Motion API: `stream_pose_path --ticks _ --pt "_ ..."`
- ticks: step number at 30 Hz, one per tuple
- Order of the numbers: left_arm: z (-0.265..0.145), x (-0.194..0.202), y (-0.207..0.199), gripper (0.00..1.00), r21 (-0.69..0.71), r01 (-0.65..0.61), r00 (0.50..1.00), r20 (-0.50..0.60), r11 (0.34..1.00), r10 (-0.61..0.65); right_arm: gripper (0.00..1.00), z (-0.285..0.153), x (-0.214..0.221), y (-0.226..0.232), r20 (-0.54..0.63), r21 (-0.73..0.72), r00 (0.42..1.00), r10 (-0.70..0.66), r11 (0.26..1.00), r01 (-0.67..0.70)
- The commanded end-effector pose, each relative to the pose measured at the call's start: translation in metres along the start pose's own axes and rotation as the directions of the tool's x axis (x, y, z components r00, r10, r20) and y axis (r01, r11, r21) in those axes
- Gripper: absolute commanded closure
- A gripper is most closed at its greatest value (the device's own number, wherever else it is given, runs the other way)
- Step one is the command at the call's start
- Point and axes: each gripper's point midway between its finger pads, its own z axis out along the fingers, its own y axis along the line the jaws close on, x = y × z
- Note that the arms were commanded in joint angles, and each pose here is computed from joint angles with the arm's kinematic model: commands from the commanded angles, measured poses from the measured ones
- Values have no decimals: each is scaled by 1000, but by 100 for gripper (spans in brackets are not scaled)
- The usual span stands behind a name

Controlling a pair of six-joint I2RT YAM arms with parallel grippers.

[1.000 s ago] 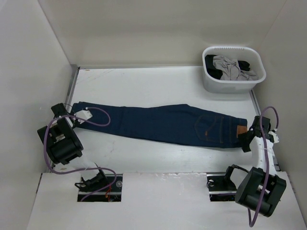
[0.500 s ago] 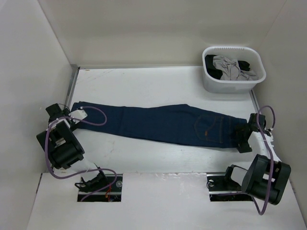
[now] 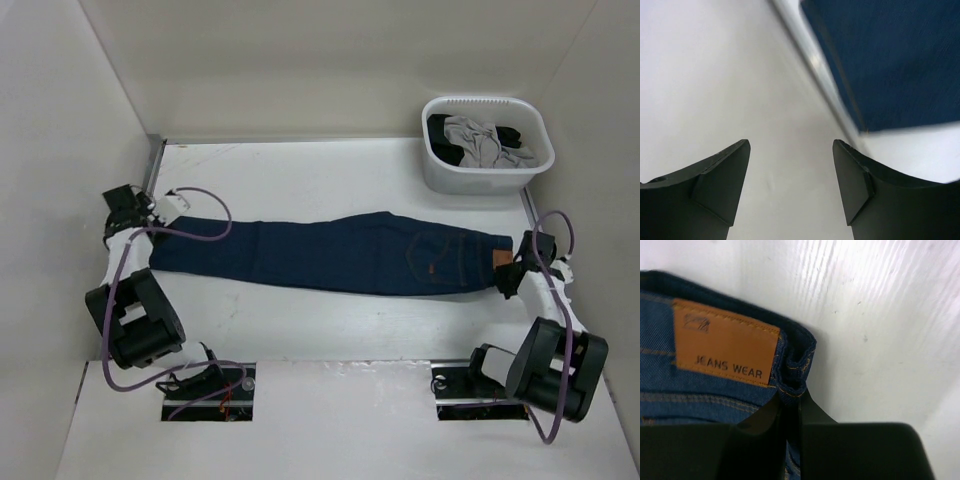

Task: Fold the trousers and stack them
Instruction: Fold the trousers

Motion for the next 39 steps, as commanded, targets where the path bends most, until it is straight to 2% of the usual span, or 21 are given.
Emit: stream_pose_path --ticks 1,5,8,10,12,15,18,22,25,29,34,39 --pt "3 -55 -24 33 70 13 996 86 997 -19 100 -37 -57 22 229 -35 968 -106 993 117" --pt "47 -66 -51 34 107 9 1000 -17 994 -7 100 -86 -103 36 411 -42 889 -202 970 240" --pt "79 -54 -54 37 67 32 989 -145 997 -22 100 -114 -121 53 482 -34 818 -313 927 375" --pt "85 -54 -56 37 55 40 986 -166 998 -31 100 -130 -117 78 507 -52 758 -409 864 501" --pt "85 -60 -71 37 89 19 987 -160 996 -4 100 -144 -97 110 518 -92 679 -521 755 649" --pt "81 -64 -92 36 128 -19 988 -152 992 39 100 -176 -33 161 562 -174 521 -643 523 834" --pt "80 -61 -110 36 158 -31 985 -164 987 57 100 -209 41 196 605 -225 397 -690 330 917" --pt "79 -56 -119 36 169 -18 984 -174 985 47 100 -254 137 231 655 -284 282 -701 118 952" --pt "79 -55 -119 36 168 -1 983 -181 986 32 100 -274 199 253 675 -322 253 -693 32 946" --pt "78 -50 -111 36 150 21 981 -192 988 8 100 -281 274 262 651 -388 269 -710 -6 922" --pt "78 -40 -105 35 138 52 977 -210 989 -23 100 -259 339 239 553 -458 297 -778 13 889" --pt "80 -33 -106 35 144 66 975 -219 987 -33 100 -244 369 220 463 -515 316 -829 39 857"
